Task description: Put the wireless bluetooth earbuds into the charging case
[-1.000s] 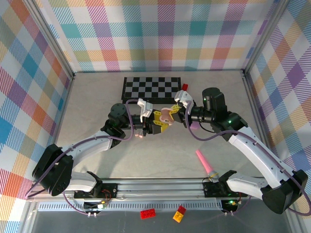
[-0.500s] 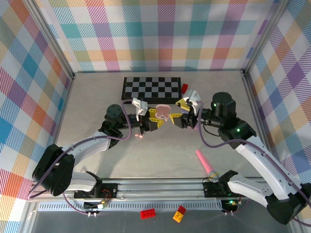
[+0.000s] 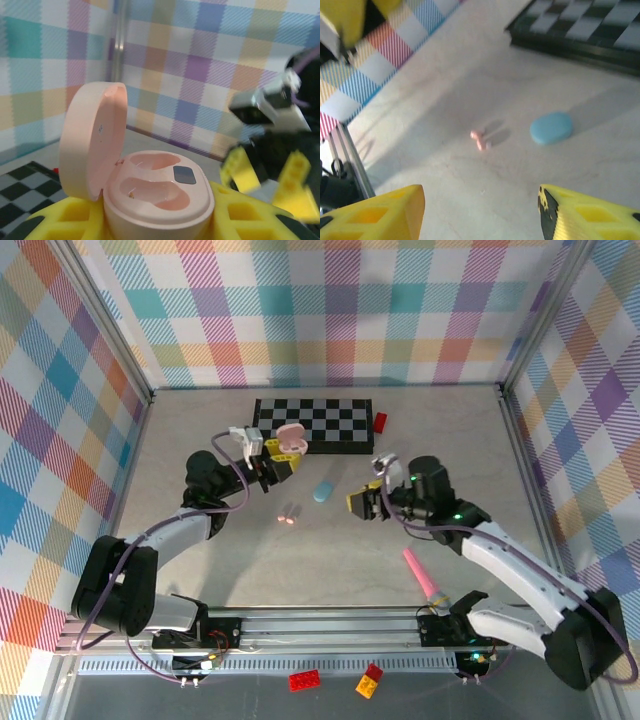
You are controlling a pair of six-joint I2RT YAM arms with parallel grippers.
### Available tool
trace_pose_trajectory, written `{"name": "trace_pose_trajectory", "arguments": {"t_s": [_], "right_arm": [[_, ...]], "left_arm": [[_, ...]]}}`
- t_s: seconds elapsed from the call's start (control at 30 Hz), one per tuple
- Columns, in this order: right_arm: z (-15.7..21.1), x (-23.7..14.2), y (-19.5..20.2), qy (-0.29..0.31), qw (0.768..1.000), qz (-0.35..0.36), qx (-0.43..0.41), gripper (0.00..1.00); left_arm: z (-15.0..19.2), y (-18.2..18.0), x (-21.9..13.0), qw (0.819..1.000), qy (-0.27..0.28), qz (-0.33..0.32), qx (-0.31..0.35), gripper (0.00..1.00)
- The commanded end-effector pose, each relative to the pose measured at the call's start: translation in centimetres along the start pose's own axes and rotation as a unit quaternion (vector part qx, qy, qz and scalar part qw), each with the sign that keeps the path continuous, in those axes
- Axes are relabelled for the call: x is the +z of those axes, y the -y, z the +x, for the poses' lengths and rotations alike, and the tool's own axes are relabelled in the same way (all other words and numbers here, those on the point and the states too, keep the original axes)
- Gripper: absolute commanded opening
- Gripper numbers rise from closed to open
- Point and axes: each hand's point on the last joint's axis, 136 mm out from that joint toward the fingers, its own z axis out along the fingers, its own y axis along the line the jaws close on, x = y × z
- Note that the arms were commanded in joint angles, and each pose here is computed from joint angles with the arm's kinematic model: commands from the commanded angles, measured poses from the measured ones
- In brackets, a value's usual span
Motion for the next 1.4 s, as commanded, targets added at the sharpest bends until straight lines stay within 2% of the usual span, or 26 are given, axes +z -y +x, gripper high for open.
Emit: {"name": "trace_pose_trajectory", "arguments": {"t_s": [0.0, 0.33, 0.47, 0.57, 0.67, 0.83, 1.03, 1.37], "right_arm": [[0.5, 2.6, -0.9, -0.003, 0.999, 0.006, -0.038, 0.61], [5.0, 11.7, -2.2, -0.123, 0.973, 0.035, -0.19, 0.6], [5.9, 14.5, -2.4, -0.153, 0.959, 0.059, -0.232, 0.59], [6.6, 16.2, -1.8, -0.184, 0.939, 0.096, -0.275, 0.55], [7.4, 17.6, -1.5, -0.212, 0.927, 0.115, -0.288, 0.52], [8.5, 19.3, -2.1, -0.245, 0.914, 0.12, -0.301, 0.39], [10.0, 21.3, -2.1, -0.283, 0.897, 0.133, -0.312, 0.39], [9.1, 23.0, -1.2, -0.297, 0.884, 0.171, -0.317, 0.37]], "left_arm": [[-2.2, -1.5, -0.9, 0.999, 0.032, -0.019, 0.025, 0.37], [-6.1, -7.0, -4.6, 0.992, 0.079, -0.094, 0.038, 0.37], [-6.9, -9.1, -5.6, 0.987, 0.09, -0.125, 0.04, 0.37], [-7.3, -10.0, -5.9, 0.985, 0.094, -0.137, 0.042, 0.37], [-7.5, -10.5, -5.9, 0.985, 0.094, -0.14, 0.042, 0.37], [-7.6, -10.8, -6.0, 0.985, 0.091, -0.142, 0.042, 0.37], [-7.7, -10.7, -6.1, 0.985, 0.089, -0.14, 0.043, 0.37], [-8.1, -10.2, -6.1, 0.986, 0.088, -0.135, 0.045, 0.37]]}}
